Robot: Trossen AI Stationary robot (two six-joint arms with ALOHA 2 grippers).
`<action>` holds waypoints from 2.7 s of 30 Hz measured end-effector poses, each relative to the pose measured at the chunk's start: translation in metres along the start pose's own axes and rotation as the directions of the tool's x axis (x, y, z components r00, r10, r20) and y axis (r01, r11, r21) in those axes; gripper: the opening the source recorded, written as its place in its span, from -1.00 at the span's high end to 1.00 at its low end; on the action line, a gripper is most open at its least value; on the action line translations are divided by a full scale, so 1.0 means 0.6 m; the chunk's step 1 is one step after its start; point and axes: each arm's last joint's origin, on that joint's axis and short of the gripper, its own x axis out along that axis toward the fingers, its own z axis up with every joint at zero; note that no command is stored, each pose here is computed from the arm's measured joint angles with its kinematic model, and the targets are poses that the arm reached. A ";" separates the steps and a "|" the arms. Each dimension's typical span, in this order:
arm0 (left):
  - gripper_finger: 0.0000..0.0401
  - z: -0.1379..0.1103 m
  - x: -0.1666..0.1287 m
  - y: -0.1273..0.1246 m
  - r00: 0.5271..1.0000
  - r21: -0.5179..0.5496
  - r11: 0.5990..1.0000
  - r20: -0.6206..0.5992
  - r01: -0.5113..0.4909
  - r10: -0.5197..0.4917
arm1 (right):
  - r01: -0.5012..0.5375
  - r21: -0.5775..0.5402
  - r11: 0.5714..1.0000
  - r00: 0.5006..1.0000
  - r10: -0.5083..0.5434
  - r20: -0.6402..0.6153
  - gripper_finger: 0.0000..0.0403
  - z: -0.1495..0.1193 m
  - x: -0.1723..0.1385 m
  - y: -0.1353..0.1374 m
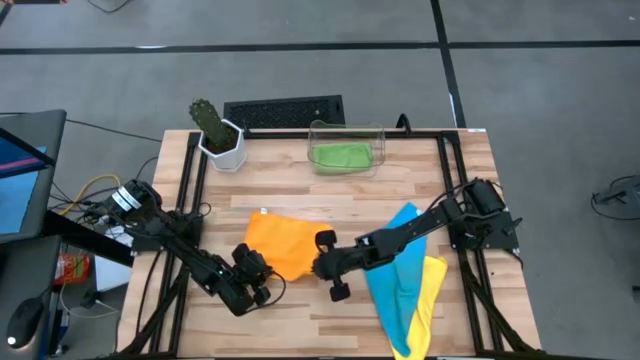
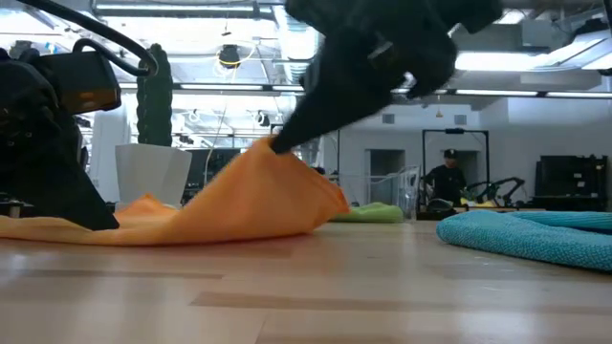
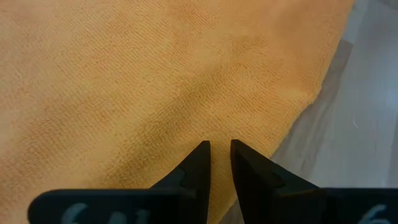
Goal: Fold microfiber towels
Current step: Fold the orange towel
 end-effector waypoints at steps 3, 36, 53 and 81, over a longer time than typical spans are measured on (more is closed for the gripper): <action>0.73 0.000 0.000 0.000 1.000 0.000 1.000 0.000 0.000 0.000 | -0.028 -0.040 0.999 0.999 0.029 0.029 0.90 0.010 0.005 -0.011; 0.73 0.047 0.001 0.013 0.999 0.045 0.999 -0.045 0.013 -0.011 | -0.113 -0.144 0.983 0.975 0.138 0.174 0.79 0.045 0.106 -0.053; 0.73 0.079 -0.011 -0.030 0.954 0.089 0.953 0.054 0.290 -0.296 | -0.162 -0.150 0.975 0.957 0.193 0.219 0.22 0.049 0.105 -0.065; 0.73 0.049 -0.030 -0.035 0.960 0.009 0.960 0.012 0.281 -0.281 | -0.238 -0.004 0.971 0.968 0.238 0.081 0.30 0.022 0.055 -0.178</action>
